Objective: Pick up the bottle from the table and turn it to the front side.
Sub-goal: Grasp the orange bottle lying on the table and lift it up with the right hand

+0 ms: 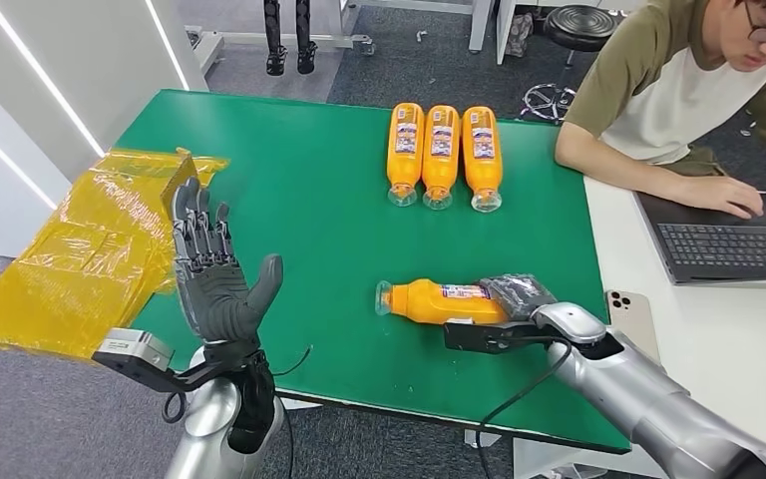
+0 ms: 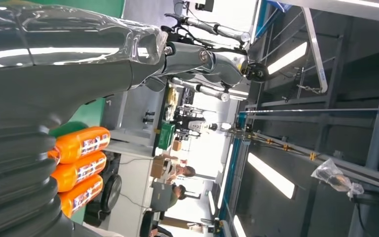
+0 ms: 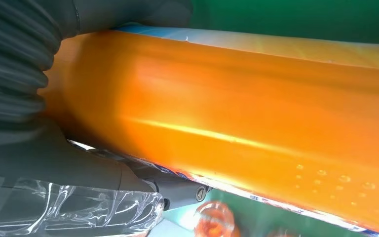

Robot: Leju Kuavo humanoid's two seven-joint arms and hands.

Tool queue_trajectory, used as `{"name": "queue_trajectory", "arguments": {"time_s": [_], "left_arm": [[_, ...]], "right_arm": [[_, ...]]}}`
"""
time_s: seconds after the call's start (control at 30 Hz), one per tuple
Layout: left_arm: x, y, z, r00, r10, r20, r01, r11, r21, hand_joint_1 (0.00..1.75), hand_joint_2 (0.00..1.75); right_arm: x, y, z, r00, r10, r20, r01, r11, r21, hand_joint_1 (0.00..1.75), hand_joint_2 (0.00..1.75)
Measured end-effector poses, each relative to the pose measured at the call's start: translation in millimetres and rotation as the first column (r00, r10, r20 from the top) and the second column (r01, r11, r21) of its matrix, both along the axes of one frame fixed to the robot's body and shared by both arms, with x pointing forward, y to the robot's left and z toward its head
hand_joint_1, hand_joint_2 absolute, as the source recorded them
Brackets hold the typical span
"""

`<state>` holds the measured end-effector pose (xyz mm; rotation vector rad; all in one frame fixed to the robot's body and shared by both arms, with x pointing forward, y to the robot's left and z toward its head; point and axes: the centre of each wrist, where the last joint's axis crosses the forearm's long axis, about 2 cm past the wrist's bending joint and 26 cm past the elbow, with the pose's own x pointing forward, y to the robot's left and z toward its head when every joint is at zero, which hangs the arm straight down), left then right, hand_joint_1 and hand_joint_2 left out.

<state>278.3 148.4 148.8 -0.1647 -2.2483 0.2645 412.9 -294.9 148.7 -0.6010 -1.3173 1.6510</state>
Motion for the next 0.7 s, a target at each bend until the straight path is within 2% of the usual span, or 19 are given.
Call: {"name": "queue_trajectory", "arguments": {"time_s": [0.17,0.3,0.43,0.53,0.7], "left_arm": [[0.1,1,0.1,1.0,0.022,-0.004,-0.022,1.0,0.001,0.0,1.75],[0.2,0,0.2,0.999,0.032,-0.007,-0.032,0.999,0.001,0.0,1.75],[0.4,-2,-2.0,1.0,0.015,-0.017,-0.015,1.0,-0.004,0.0,1.75],[0.5,-11,-9.9,0.996,-0.076,-0.042,0.076,0.997,-0.017,0.0,1.75],[-0.1,-30,-25.3,0.959,-0.258,-0.114,0.26,0.966,0.006,0.0,1.75]], "right_arm": [[-24,30,-26,0.99,-0.046,0.13,0.012,0.967,0.253,1.75,1.75],[-43,60,-38,0.983,-0.067,0.171,-0.022,0.882,0.47,1.75,1.75],[-65,86,-46,0.943,-0.148,0.297,-0.065,0.795,0.603,1.75,1.75],[-87,107,-50,0.898,-0.219,0.381,-0.095,0.749,0.655,1.75,1.75],[-124,131,-51,0.864,-0.299,0.404,-0.098,0.687,0.72,1.75,1.75]]}}
